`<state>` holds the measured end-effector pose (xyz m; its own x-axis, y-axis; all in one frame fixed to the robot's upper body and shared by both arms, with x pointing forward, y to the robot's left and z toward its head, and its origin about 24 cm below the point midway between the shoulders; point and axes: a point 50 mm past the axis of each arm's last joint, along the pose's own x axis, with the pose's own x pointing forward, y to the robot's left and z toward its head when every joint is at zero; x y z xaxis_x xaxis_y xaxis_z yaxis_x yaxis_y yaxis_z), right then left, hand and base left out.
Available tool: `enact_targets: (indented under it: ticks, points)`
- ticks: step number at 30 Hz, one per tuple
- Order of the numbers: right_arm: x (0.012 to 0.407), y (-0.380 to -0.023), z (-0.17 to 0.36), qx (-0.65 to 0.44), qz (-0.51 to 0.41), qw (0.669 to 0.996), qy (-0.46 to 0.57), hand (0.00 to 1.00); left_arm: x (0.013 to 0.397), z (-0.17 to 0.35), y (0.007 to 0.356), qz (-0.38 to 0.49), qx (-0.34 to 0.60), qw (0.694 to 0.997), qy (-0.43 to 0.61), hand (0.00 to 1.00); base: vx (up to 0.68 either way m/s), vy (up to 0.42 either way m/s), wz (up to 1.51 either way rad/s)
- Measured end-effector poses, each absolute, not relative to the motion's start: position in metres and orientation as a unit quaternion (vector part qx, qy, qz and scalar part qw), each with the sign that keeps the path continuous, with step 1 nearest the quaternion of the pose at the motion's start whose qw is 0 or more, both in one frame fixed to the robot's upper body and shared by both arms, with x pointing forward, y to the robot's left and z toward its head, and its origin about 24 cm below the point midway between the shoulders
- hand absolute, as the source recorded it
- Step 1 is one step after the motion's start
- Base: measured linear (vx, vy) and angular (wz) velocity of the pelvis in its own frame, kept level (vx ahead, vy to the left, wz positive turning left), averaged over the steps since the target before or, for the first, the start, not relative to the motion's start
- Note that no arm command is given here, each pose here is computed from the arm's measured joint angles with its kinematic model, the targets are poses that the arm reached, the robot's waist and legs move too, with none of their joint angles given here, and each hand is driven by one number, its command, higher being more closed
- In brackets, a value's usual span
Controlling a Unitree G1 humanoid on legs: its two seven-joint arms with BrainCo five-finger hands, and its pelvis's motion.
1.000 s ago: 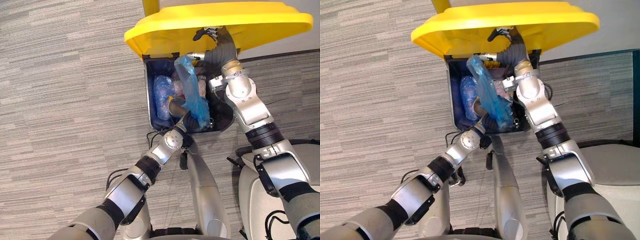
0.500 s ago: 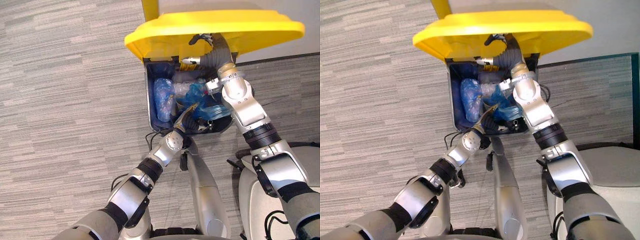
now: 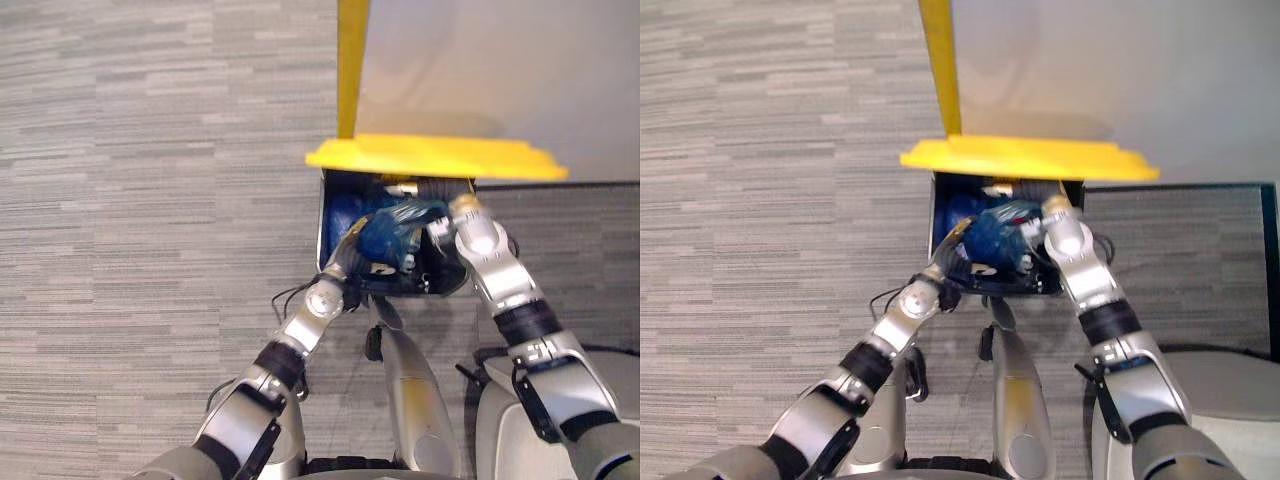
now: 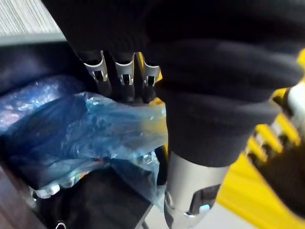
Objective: Gather rubbish on tea table into small bin, then transfer packed bag to large trash can.
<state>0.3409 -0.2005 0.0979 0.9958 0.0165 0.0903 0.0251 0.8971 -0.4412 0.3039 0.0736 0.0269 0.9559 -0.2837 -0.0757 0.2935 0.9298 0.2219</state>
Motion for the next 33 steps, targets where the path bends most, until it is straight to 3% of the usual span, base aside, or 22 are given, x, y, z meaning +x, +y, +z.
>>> enact_targets:
  ticks: [10, 16, 23, 33]
  points:
    - [0.289, -0.214, 0.009, -0.188, -0.011, 0.977, 0.102, 0.00, 0.238, -0.040, 0.164, -0.040, 0.059, 0.985, 0.157, 0.00, 0.07, -0.005, 0.14]
    - [0.269, -0.210, -0.021, -0.157, -0.016, 0.975, 0.155, 0.00, 0.184, -0.091, 0.233, 0.097, 0.067, 0.947, 0.299, 0.00, 0.05, 0.028, 0.02]
    - [0.246, -0.219, -0.043, -0.133, -0.046, 0.970, 0.200, 0.00, 0.132, -0.121, 0.254, 0.164, 0.062, 0.902, 0.395, 0.00, 0.01, 0.040, -0.04]
    - [0.228, -0.225, -0.056, -0.123, -0.082, 0.963, 0.227, 0.00, 0.123, -0.126, 0.248, 0.169, 0.057, 0.894, 0.411, 0.00, -0.02, 0.029, -0.17]
